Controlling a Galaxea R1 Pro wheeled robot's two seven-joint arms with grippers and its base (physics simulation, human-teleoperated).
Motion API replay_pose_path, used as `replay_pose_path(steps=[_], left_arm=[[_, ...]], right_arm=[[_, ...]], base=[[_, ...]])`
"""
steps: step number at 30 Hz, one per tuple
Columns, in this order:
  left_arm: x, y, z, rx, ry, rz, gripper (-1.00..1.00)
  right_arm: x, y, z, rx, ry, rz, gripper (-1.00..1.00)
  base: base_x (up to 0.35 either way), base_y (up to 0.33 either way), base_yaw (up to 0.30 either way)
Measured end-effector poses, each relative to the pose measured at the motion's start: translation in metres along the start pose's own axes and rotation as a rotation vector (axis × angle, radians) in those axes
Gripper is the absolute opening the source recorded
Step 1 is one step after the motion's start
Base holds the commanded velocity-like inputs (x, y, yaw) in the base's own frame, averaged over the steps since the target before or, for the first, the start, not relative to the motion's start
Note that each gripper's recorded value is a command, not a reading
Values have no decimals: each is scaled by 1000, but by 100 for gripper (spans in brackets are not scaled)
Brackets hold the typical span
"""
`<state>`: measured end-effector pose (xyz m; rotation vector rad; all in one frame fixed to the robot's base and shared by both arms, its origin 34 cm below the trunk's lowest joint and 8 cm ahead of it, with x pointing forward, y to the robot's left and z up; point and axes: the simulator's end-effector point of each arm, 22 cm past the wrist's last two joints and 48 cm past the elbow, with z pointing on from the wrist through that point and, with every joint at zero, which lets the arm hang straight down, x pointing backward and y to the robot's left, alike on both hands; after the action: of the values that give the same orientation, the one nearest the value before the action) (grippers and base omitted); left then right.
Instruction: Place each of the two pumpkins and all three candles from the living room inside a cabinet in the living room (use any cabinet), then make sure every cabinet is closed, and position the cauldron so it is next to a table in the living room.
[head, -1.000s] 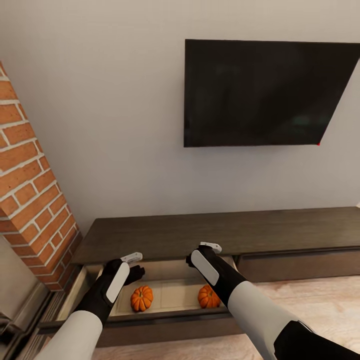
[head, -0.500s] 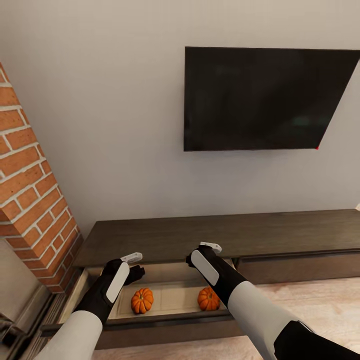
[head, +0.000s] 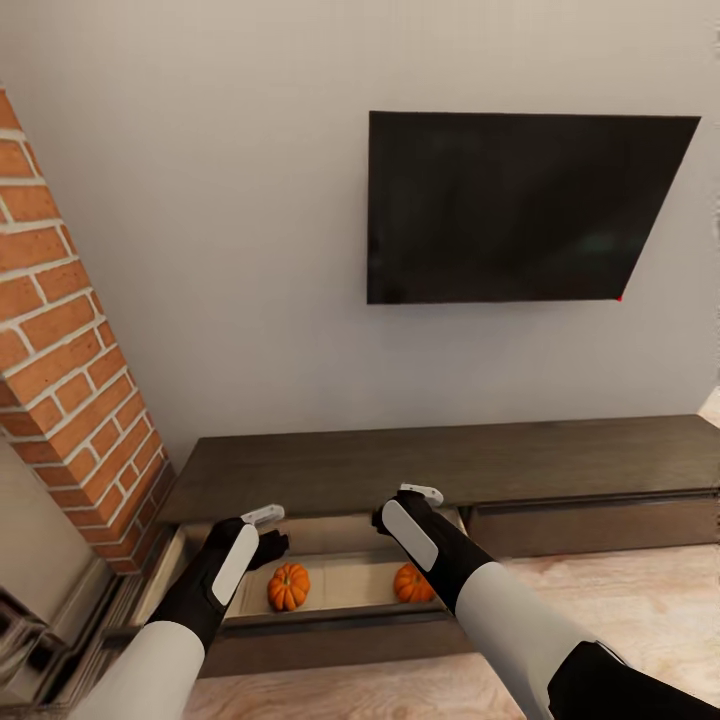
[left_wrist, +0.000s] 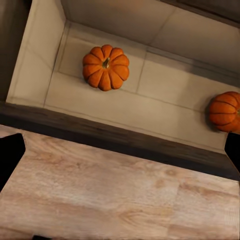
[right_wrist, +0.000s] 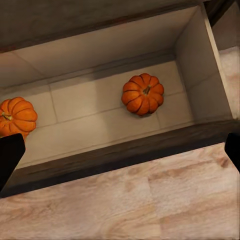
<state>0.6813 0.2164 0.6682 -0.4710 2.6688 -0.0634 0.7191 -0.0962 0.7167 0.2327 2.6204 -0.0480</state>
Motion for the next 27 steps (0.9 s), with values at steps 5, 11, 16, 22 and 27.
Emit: replay_pose_path(steps=[5,11,16,22,27], left_arm=[[0,-1,0,1,-2,1,100],[-1,0,0,1,-2,0,100],[-1,0,0,1,-1,0,100],[0,0,0,2,-1,0,100],[-1,-1,0,2,-1,0,100]], right_arm=[[0,0,0,0,0,0,100],[0,0,0,0,0,0,100],[0,0,0,0,0,0,100],[0,0,0,0,0,0,100],[0,0,0,0,0,0,100]], base=[[-323,0,0],[-327,0,0],[-327,0,0],[-327,0,0],[-327,0,0]])
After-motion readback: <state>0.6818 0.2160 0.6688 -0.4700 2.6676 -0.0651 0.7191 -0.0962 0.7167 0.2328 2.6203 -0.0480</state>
